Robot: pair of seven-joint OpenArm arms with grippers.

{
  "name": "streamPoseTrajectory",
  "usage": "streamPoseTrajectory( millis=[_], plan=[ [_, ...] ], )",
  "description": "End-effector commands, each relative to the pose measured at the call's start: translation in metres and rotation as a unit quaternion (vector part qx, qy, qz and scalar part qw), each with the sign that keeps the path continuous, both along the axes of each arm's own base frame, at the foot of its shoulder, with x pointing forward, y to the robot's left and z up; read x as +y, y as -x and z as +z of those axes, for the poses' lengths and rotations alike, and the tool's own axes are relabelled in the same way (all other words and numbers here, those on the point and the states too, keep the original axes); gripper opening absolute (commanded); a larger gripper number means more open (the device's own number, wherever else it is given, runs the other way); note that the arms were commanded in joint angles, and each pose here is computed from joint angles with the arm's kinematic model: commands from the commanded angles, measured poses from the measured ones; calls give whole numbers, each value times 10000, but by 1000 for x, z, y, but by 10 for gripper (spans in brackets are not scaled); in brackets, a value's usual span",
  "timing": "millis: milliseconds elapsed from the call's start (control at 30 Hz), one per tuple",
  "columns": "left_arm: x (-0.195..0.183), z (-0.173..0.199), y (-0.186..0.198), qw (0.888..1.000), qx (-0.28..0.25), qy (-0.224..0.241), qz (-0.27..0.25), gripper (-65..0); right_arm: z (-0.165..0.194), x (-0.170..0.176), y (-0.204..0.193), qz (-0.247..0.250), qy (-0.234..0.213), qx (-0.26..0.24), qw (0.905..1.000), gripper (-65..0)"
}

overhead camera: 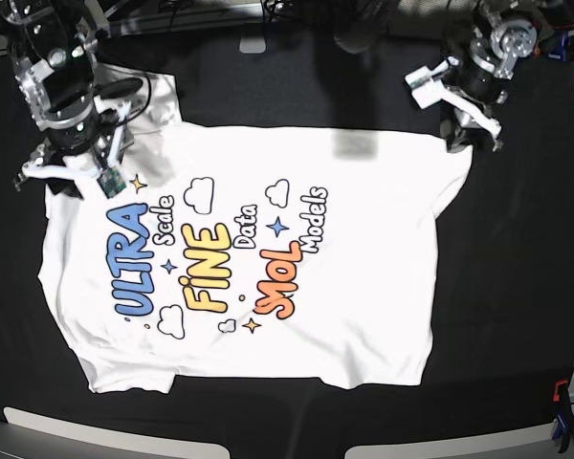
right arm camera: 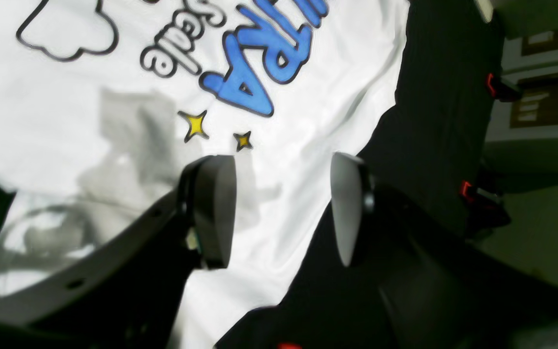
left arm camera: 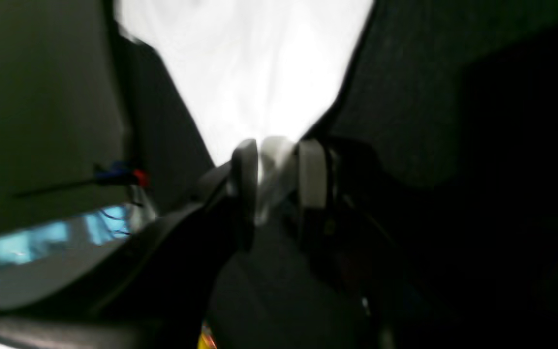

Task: Layout the t-shirt on the table in an organized manner, then fold the t-shirt properly
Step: 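Grasp the shirt's collar-side corners with both grippers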

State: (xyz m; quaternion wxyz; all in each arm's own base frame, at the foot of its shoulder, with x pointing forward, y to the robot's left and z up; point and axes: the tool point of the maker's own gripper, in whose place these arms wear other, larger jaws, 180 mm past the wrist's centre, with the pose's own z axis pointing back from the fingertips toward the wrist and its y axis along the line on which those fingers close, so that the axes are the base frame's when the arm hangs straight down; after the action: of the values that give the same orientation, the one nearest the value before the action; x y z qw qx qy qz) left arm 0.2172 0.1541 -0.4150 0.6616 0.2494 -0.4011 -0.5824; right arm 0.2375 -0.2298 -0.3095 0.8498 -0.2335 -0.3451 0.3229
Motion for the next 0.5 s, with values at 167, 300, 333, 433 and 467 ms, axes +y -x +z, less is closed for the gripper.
streamPoseTrajectory(
  millis=[167,300,333,433,467],
  plan=[
    [3,22,-30,9989,-442,92,104,-519,-7,-3,24,177,293,128,9993,-347],
    [-6,21,-29,9987,-431,227,137,-519,-23,-6,52,240,430,541,9973,-347],
    [-9,19,-28,9987,-402,280,160,-519,-28,-5,61,329,492,707,9957,-347],
    [-18,16,-27,9978,-301,510,289,-538,-42,-4,87,536,578,1223,9894,-347],
    [-22,16,-27,9976,-307,552,300,-574,-46,-4,95,572,604,1370,9871,-347]
  ],
)
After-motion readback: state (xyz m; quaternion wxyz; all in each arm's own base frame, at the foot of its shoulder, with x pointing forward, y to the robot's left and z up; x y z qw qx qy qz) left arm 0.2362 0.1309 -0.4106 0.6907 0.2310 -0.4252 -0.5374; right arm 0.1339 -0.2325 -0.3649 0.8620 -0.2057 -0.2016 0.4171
